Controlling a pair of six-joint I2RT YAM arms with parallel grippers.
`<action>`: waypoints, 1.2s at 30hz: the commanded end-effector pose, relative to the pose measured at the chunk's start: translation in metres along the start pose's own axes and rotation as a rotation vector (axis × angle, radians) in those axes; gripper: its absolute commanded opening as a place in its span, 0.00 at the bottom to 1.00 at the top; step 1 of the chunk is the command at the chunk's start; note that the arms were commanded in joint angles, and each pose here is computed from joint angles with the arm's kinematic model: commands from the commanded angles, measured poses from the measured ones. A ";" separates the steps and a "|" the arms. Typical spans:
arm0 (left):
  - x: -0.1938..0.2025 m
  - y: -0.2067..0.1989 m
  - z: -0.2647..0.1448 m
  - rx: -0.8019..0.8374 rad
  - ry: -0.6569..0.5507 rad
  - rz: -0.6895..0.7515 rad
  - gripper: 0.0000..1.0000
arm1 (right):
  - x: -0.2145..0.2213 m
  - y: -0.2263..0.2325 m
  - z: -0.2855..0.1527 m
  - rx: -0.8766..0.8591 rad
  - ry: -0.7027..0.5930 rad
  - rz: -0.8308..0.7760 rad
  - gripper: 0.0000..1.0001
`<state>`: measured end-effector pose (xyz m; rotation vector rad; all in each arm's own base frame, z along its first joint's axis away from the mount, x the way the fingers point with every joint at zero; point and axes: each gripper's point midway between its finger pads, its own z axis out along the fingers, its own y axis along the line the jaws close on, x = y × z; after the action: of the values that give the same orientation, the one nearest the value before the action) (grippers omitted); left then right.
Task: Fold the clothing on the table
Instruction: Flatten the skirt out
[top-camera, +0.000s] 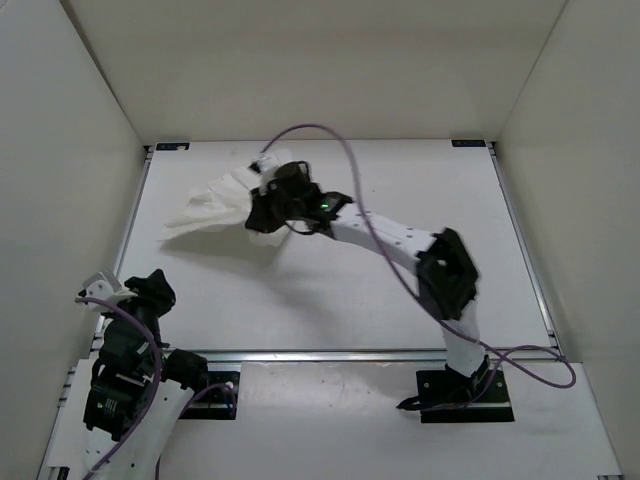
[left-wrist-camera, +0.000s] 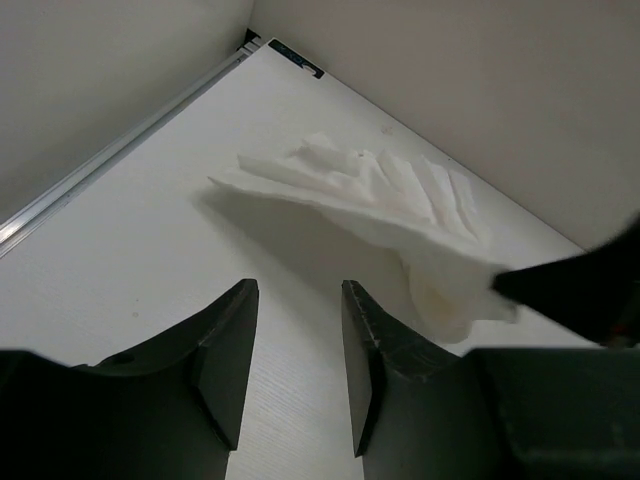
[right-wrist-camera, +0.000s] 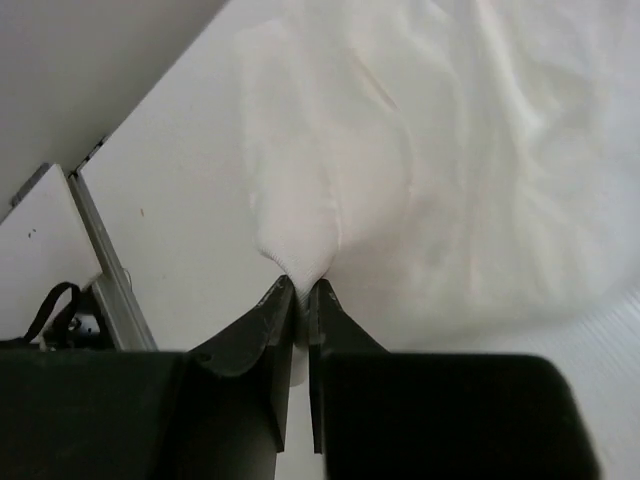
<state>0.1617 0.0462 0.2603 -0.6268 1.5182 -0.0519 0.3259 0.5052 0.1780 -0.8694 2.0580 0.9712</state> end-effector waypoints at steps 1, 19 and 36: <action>-0.005 0.004 -0.002 -0.024 -0.008 -0.005 0.50 | -0.056 -0.030 -0.109 0.023 -0.294 0.233 0.00; 0.013 -0.036 0.011 0.136 0.096 0.089 0.53 | 0.086 -0.030 -0.192 0.085 -0.020 0.373 0.00; 0.005 -0.035 0.006 0.136 0.070 0.063 0.52 | 0.017 -0.138 -0.281 0.228 -0.289 0.668 0.00</action>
<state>0.1742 0.0248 0.2676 -0.5174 1.5523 -0.1223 0.3732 0.2200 0.2922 -0.0154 2.0839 1.0897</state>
